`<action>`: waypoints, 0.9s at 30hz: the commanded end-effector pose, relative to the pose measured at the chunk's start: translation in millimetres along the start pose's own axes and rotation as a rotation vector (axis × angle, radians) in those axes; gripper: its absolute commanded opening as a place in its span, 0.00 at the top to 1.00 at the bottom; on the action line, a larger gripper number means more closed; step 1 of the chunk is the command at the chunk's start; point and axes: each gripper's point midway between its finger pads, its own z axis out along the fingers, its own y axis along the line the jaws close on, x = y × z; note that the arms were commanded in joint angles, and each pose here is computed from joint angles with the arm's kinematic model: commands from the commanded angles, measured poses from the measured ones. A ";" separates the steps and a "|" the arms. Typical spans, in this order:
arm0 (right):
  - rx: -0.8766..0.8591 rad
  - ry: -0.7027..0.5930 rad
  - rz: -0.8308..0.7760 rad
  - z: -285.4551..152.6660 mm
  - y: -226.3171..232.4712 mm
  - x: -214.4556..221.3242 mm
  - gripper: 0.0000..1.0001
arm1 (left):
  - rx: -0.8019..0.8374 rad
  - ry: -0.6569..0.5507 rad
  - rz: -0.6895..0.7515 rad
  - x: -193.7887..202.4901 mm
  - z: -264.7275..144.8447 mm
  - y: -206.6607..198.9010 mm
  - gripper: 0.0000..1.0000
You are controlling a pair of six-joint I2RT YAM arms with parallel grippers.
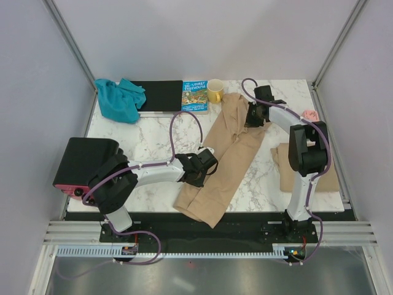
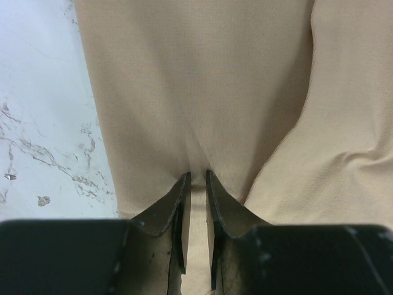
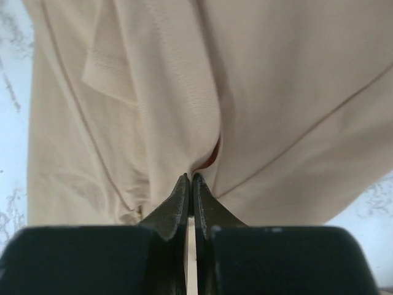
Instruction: Fold and stack the t-shirts
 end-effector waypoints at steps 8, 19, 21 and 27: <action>-0.219 -0.038 -0.108 -17.6 88.8 -5.6 0.89 | -0.088 0.081 0.002 26.2 11.1 17.0 0.78; -0.231 -0.140 -0.169 -41.1 111.6 -20.0 0.59 | -0.111 0.072 -0.018 27.3 10.8 22.3 0.77; -0.172 -0.195 -0.175 -49.3 99.7 -29.5 0.59 | -0.119 0.056 -0.025 24.4 8.3 23.7 0.77; -0.011 -0.312 -0.112 -75.9 54.3 -54.4 0.56 | -0.196 -0.098 -0.068 -13.8 -24.0 39.9 0.75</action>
